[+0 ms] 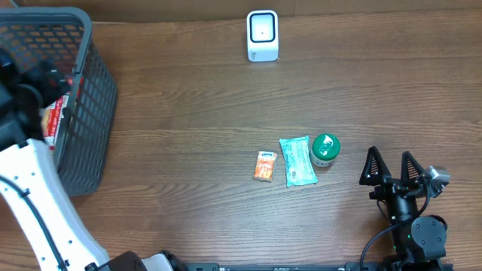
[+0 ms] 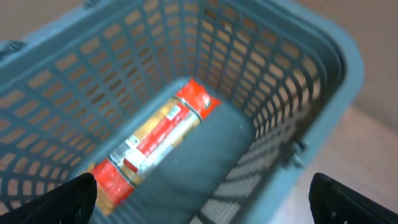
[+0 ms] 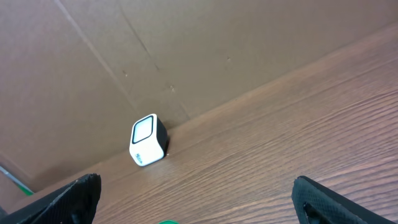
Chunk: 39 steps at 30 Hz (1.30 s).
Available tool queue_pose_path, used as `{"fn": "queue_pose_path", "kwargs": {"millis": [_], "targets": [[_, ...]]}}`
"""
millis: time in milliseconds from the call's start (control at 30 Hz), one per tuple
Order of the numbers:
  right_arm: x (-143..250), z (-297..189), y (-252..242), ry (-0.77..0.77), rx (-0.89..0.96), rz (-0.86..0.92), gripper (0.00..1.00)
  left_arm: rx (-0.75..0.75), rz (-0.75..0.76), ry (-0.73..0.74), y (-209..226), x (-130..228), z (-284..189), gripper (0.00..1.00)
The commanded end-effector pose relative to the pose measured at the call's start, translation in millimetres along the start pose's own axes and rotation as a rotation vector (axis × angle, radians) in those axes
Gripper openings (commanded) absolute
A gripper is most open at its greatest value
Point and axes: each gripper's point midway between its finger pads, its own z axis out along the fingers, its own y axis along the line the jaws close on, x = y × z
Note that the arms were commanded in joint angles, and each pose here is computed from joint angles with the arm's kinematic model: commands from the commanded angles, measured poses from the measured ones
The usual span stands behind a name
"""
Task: Scan the item barcode
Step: 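Move the left gripper back into the grey basket, then grasp the red biscuit roll in the basket with the left gripper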
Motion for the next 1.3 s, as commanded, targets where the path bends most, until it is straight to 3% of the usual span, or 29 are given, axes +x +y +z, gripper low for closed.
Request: {"fn": "queue_pose_path", "kwargs": {"millis": [0, 167, 500, 967, 1267], "targets": [[1, 0, -2, -0.005, 0.004, -0.006, 1.00, 0.074, -0.023, -0.026, 10, -10, 1, 1.00], [1, 0, -2, -0.005, 0.004, -0.006, 1.00, 0.027, 0.117, 0.027, 37, -2, 36, 1.00], [1, 0, -2, -0.005, 0.003, -0.006, 1.00, 0.037, 0.267, 0.284, 64, 65, 144, 1.00], [1, 0, -2, -0.005, 0.003, -0.006, 1.00, 0.135, 0.501, 0.396, 77, 126, 233, 0.99], [1, 0, -2, -0.005, 0.003, -0.006, 1.00, 0.216, 0.472, 0.371, 77, 141, 261, 1.00]]}}
